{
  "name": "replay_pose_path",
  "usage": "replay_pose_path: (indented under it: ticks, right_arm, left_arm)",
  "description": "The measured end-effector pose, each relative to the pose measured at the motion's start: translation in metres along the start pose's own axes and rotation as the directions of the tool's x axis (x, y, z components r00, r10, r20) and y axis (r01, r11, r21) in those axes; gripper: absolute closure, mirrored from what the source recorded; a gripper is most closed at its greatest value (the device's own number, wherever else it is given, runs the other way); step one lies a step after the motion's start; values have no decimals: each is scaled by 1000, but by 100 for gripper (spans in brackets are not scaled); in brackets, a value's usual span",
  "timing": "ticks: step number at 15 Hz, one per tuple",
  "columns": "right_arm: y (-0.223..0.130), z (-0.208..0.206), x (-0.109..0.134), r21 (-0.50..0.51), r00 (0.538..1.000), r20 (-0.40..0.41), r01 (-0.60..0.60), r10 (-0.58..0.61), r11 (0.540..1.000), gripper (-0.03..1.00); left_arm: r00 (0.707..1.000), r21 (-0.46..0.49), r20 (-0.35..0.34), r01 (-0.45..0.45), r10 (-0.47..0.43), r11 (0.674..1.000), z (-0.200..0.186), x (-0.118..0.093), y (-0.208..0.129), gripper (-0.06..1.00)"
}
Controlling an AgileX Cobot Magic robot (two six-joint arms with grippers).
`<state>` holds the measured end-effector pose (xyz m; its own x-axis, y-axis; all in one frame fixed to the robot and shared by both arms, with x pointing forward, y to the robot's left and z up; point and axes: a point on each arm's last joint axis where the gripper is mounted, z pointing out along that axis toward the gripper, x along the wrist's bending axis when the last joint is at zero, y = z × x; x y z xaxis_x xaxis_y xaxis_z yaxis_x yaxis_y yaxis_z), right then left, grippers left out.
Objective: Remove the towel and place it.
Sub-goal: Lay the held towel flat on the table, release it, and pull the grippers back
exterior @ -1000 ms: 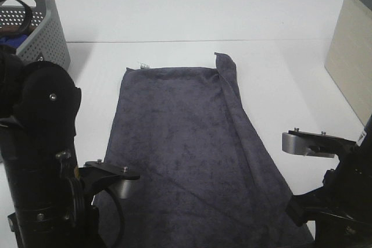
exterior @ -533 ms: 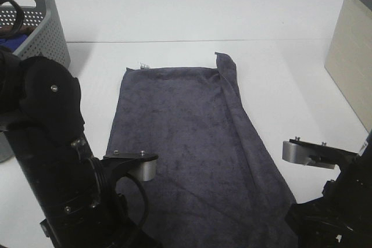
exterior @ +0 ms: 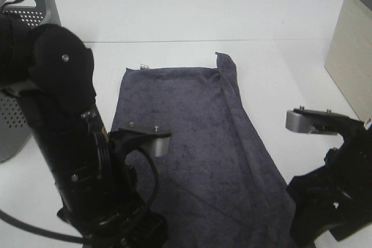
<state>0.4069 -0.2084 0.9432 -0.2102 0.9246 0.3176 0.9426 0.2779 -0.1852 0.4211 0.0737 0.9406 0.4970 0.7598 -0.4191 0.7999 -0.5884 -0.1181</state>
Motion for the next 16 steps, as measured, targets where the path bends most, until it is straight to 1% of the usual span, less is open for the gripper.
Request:
replay_pose_path:
  ticks: [2,4,5,6,7,8,9,11,12,13,14,15,16]
  right_arm:
    - [21,-27,4,-103,996,70,70,-63,992,35]
    - [41,-55,9,-229,987,139,112,-81,967,34]
    - [54,-76,12,-325,982,181,121,-64,938,33]
    - [61,-91,15,-371,977,206,131,-56,919,32]
    - [63,-98,15,-390,975,217,133,-50,911,30]
    - [68,-111,12,-419,976,217,116,-25,900,29]
    - [74,-125,4,-436,977,215,88,9,896,29]
    - [95,-150,-20,-453,977,207,46,54,890,28]
    - [118,-166,-34,-486,984,164,17,72,874,28]
    - [128,-170,-36,-496,986,154,18,67,868,28]
    - [146,-176,-41,-501,988,141,18,61,865,28]
    - [159,-178,-44,-497,988,144,23,56,867,28]
    - [168,-177,-47,-494,988,141,21,56,869,28]
  left_arm:
    - [993,-46,-71,-98,95,994,-22,-6,17,16]
    - [978,-116,-136,-172,156,978,-48,-11,34,16]
    - [978,-189,-150,-174,146,967,-70,-8,46,16]
    - [981,-242,-151,-154,119,958,-87,0,54,16]
    - [983,-270,-152,-136,98,953,-96,7,57,16]
    - [987,-318,-153,-101,54,943,-112,22,63,16]
    - [988,-357,-151,-56,2,932,-127,43,69,16]
    - [986,-416,-149,7,-76,909,-149,83,86,16]
    - [983,-441,-142,38,-112,897,-156,102,97,16]
    - [981,-470,-129,68,-145,880,-164,120,108,16]
    - [978,-501,-112,97,-175,860,-170,138,119,16]
    - [975,-527,-109,109,-194,843,-177,151,126,16]
    - [973,-543,-106,117,-206,832,-182,157,128,16]
